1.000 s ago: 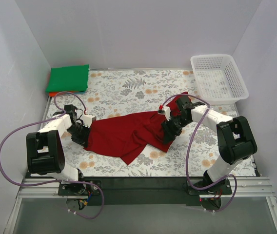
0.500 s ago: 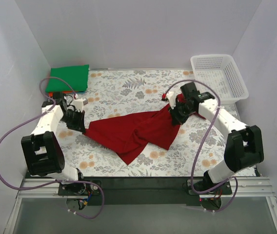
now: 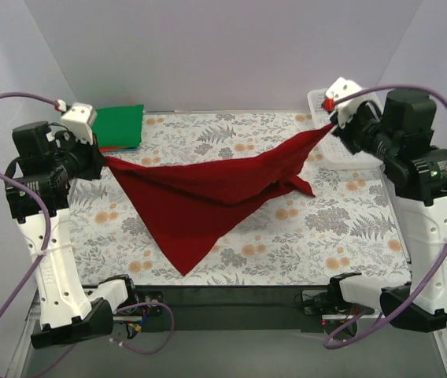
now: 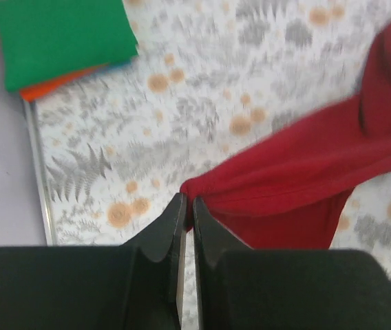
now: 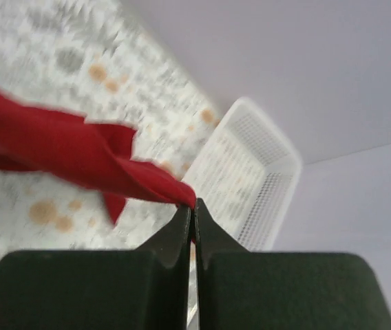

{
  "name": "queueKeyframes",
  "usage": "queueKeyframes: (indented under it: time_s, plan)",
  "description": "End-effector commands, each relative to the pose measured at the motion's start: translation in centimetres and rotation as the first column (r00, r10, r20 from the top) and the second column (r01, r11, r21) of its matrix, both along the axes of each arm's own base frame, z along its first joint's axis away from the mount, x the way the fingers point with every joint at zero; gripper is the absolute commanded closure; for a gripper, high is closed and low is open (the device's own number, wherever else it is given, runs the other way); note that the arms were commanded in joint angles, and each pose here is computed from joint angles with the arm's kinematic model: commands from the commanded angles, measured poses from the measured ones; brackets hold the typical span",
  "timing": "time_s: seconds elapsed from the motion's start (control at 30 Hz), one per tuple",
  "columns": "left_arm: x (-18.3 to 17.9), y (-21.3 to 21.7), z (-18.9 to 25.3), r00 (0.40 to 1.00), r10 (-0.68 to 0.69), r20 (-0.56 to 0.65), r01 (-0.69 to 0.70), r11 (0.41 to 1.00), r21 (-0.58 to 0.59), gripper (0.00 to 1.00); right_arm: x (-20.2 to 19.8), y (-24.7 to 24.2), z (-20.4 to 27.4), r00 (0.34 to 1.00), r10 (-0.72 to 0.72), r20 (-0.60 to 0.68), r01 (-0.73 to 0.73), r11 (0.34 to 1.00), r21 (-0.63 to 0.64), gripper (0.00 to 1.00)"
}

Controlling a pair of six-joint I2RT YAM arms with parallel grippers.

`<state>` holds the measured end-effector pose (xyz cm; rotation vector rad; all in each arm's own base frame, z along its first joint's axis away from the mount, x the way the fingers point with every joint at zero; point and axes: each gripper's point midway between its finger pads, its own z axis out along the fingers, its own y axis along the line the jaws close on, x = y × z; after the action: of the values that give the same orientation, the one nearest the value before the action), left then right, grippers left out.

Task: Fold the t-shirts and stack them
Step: Flatten the tshirt out

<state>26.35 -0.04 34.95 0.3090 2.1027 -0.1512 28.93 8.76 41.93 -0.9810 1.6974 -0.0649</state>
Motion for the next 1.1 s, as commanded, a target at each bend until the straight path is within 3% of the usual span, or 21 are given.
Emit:
queueKeyframes:
  time_s: [0.0, 0.03, 0.2, 0.33, 0.43, 0.47, 0.5, 0.53, 0.57, 0.67, 0.7, 0.73, 0.77, 0.8, 0.83, 0.87, 0.93, 0.97, 1.07]
  plan:
    - [1.2, 1.2, 8.8, 0.952, 0.182, 0.248, -0.162, 0.982, -0.098, 1.0, 1.5, -1.6, 8.8, 0.97, -0.113, 0.216, 0.104, 0.993, 0.054, 0.99]
    - [1.1, 1.0, 10.2, 0.943, 0.178, 0.281, -0.154, 0.982, -0.106, 1.0, 1.1, -2.0, 10.8, 0.955, -0.132, 0.265, 0.117, 0.991, 0.071, 0.99]
    - [1.7, 0.2, 11.0, 0.944, 0.165, 0.287, -0.122, 0.979, -0.161, 1.0, 2.9, -1.6, 10.9, 0.946, -0.129, 0.296, 0.115, 0.991, 0.065, 0.99]
    - [5.5, -0.2, 9.7, 0.96, 0.12, 0.254, -0.066, 0.975, -0.211, 1.0, 6.4, -1.2, 10.1, 0.929, -0.149, 0.339, 0.135, 0.989, 0.066, 0.99]
    - [10.7, -0.2, 9.7, 0.964, 0.091, 0.251, -0.02, 0.962, -0.273, 1.0, 10.1, -0.4, 10.6, 0.914, -0.163, 0.372, 0.146, 0.986, 0.074, 0.99]
    - [11.8, -0.2, 11.9, 0.95, 0.094, 0.298, -0.003, 0.956, -0.293, 1.0, 12.7, 0.1, 10.1, 0.914, -0.17, 0.369, 0.154, 0.985, 0.074, 0.99]
    - [15.0, 0.0, 10.4, 0.964, 0.087, 0.253, -0.005, 0.951, -0.308, 1.0, 13.1, 0.0, 12.6, 0.887, -0.189, 0.421, 0.162, 0.982, 0.098, 0.99]
    - [16.6, 0.2, 10.5, 0.962, 0.095, 0.256, -0.013, 0.952, -0.307, 1.0, 15.7, 0.4, 11.7, 0.889, -0.202, 0.41, 0.178, 0.979, 0.097, 0.99]
    - [17.5, -0.3, 13.2, 0.941, 0.087, 0.326, 0.019, 0.951, -0.308, 1.0, 16.7, 0.4, 12.9, 0.865, -0.224, 0.449, 0.189, 0.974, 0.121, 0.99]
    - [23.8, -0.2, 12.8, 0.927, 0.108, 0.36, 0.011, 0.95, -0.313, 1.0, 19.5, 0.1, 16.5, 0.772, -0.295, 0.564, 0.214, 0.955, 0.205, 0.99]
    - [24.4, -0.7, 16.0, 0.889, 0.108, 0.445, 0.039, 0.95, -0.31, 1.0, 19.8, 0.1, 17.4, 0.742, -0.31, 0.594, 0.213, 0.95, 0.23, 0.99]
    - [26.8, -0.4, 15.2, 0.884, 0.124, 0.451, 0.03, 0.947, -0.319, 1.0, 20.6, -0.1, 17.7, 0.716, -0.334, 0.613, 0.224, 0.942, 0.252, 0.99]
    - [27.7, 0.0, 17.7, 0.825, 0.156, 0.544, 0.03, 0.948, -0.317, 1.0, 20.5, -0.4, 19.2, 0.671, -0.354, 0.651, 0.219, 0.934, 0.282, 0.99]
    - [28.0, 0.0, 19.2, 0.792, 0.18, 0.584, 0.042, 0.937, -0.347, 1.0, 19.7, -0.9, 22.2, 0.572, -0.395, 0.719, 0.196, 0.917, 0.348, 0.99]
    - [28.8, 0.2, 19.1, 0.774, 0.199, 0.601, 0.043, 0.931, -0.363, 1.0, 19.2, -1.8, 23.6, 0.515, -0.427, 0.744, 0.187, 0.902, 0.388, 0.99]
    - [27.4, 0.3, 23.5, 0.661, 0.21, 0.72, 0.092, 0.93, -0.356, 1.0, 18.4, -2.3, 25.2, 0.474, -0.458, 0.752, 0.146, 0.883, 0.446, 0.99]
    - [26.6, 0.4, 25.4, 0.59, 0.243, 0.77, 0.123, 0.915, -0.384, 1.0, 16.1, -3.2, 28.7, 0.385, -0.479, 0.789, 0.05, 0.864, 0.501, 0.99]
    - [24.9, 0.2, 28.7, 0.485, 0.239, 0.841, 0.171, 0.917, -0.36, 1.0, 14.7, -3.2, 30.4, 0.349, -0.481, 0.804, 0.005, 0.859, 0.512, 0.99]
    - [22.7, 0.8, 32.9, 0.351, 0.259, 0.9, 0.185, 0.923, -0.338, 1.0, 13.1, -2.4, 31.8, 0.292, -0.433, 0.853, -0.066, 0.88, 0.47, 0.99]
